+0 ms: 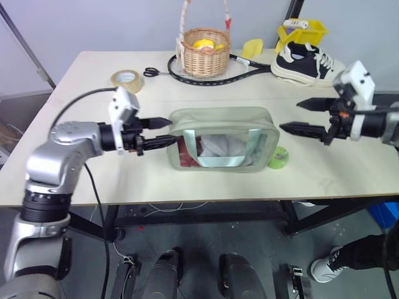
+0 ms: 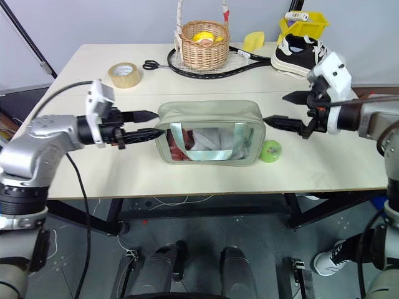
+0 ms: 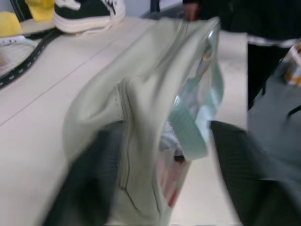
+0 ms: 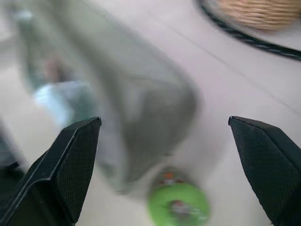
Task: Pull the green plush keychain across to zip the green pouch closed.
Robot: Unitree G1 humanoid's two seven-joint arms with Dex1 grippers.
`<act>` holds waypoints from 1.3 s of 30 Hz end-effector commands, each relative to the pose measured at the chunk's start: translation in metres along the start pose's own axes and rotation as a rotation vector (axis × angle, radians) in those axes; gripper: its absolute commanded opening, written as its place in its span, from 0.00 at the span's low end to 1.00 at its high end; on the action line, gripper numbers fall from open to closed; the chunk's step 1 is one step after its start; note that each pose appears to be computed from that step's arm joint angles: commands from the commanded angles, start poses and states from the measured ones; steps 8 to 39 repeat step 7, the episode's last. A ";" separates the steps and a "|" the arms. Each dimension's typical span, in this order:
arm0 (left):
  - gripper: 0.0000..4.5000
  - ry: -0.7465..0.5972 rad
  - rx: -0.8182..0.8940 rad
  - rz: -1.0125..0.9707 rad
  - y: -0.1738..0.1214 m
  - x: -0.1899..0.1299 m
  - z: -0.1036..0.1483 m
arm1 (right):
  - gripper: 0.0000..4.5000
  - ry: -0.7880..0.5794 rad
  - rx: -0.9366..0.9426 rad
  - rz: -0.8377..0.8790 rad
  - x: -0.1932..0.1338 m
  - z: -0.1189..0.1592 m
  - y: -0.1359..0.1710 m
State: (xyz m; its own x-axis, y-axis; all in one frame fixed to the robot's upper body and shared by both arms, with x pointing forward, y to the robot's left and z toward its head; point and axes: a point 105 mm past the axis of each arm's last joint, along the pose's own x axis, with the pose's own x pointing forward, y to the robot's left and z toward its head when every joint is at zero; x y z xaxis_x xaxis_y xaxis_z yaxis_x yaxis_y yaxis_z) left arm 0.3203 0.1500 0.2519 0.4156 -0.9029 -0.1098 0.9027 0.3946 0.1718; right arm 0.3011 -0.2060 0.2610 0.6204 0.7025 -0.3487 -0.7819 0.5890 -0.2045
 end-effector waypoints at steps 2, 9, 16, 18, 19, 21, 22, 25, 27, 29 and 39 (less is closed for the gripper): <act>0.99 0.004 0.002 -0.073 -0.005 -0.029 0.021 | 1.00 -0.033 -0.073 0.050 -0.010 0.010 0.016; 0.99 0.069 -0.008 -0.041 0.004 -0.045 0.020 | 1.00 -0.024 -0.105 0.063 -0.015 0.009 0.020; 0.99 0.069 -0.008 -0.041 0.004 -0.045 0.020 | 1.00 -0.024 -0.105 0.063 -0.015 0.009 0.020; 0.99 0.069 -0.008 -0.041 0.004 -0.045 0.020 | 1.00 -0.024 -0.105 0.063 -0.015 0.009 0.020; 0.99 0.069 -0.008 -0.041 0.004 -0.045 0.020 | 1.00 -0.024 -0.105 0.063 -0.015 0.009 0.020; 0.99 0.069 -0.008 -0.041 0.004 -0.045 0.020 | 1.00 -0.024 -0.105 0.063 -0.015 0.009 0.020; 0.99 0.069 -0.008 -0.041 0.004 -0.045 0.020 | 1.00 -0.024 -0.105 0.063 -0.015 0.009 0.020; 0.99 0.069 -0.008 -0.041 0.004 -0.045 0.020 | 1.00 -0.024 -0.105 0.063 -0.015 0.009 0.020; 0.99 0.069 -0.008 -0.041 0.004 -0.045 0.020 | 1.00 -0.024 -0.105 0.063 -0.015 0.009 0.020; 0.99 0.069 -0.008 -0.041 0.004 -0.045 0.020 | 1.00 -0.024 -0.105 0.063 -0.015 0.009 0.020; 0.99 0.069 -0.008 -0.041 0.004 -0.045 0.020 | 1.00 -0.024 -0.105 0.063 -0.015 0.009 0.020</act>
